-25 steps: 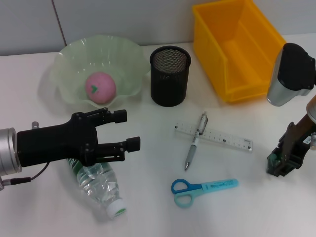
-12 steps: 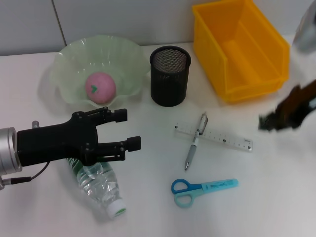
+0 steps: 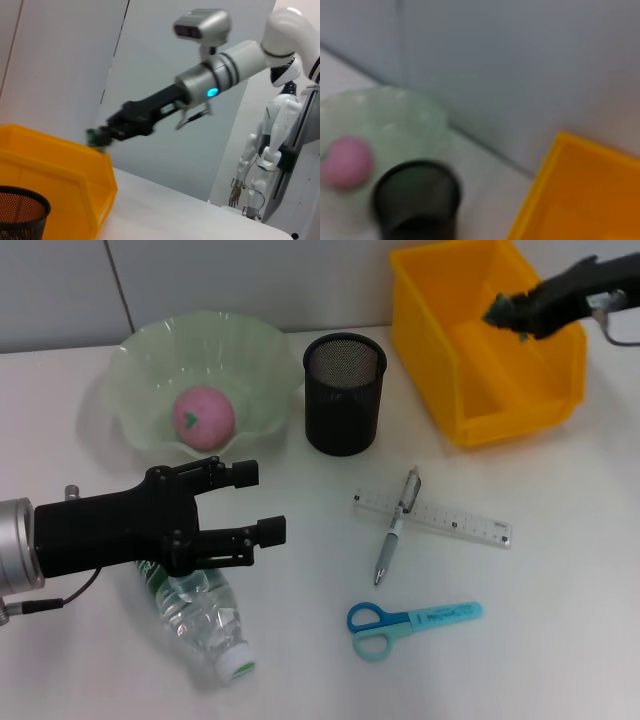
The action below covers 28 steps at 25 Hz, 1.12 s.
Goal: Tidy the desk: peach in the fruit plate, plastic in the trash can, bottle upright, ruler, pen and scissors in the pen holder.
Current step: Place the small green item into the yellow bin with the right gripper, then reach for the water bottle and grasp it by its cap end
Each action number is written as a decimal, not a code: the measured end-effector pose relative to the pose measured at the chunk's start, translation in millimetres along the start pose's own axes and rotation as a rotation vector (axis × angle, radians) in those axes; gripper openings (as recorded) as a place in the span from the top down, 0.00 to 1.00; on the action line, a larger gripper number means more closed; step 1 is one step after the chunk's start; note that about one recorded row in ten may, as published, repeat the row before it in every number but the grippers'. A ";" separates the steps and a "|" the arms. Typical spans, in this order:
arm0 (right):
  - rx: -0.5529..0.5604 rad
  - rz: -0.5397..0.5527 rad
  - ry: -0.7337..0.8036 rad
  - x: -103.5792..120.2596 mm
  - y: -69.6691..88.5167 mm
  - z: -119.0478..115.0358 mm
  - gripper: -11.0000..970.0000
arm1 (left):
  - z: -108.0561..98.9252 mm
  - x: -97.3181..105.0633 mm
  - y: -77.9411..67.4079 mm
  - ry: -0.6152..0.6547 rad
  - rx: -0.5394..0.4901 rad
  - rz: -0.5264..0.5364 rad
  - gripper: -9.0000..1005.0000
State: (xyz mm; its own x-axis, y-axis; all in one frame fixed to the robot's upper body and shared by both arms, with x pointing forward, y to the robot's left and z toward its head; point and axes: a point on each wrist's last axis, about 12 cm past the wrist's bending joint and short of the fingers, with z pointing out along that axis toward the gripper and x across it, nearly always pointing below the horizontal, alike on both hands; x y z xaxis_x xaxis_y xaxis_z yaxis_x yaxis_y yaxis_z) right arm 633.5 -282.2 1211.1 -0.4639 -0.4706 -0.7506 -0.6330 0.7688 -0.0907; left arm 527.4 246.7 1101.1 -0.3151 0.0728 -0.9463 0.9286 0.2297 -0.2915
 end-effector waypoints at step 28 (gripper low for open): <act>-0.001 0.286 -0.337 3.9 -13.2 9.2 0.23 | -6.2 -2.4 0.5 0.007 0.001 0.015 0.14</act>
State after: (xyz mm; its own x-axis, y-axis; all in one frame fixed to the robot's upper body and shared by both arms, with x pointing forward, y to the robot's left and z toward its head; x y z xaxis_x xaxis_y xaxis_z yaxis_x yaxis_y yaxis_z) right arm 645.8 -290.2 1203.3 -0.3929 -0.0716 -0.9168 -0.5095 0.8469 0.1522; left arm 527.5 252.7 1104.1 -0.3029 0.0834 -0.9494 0.9334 0.2273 -0.2778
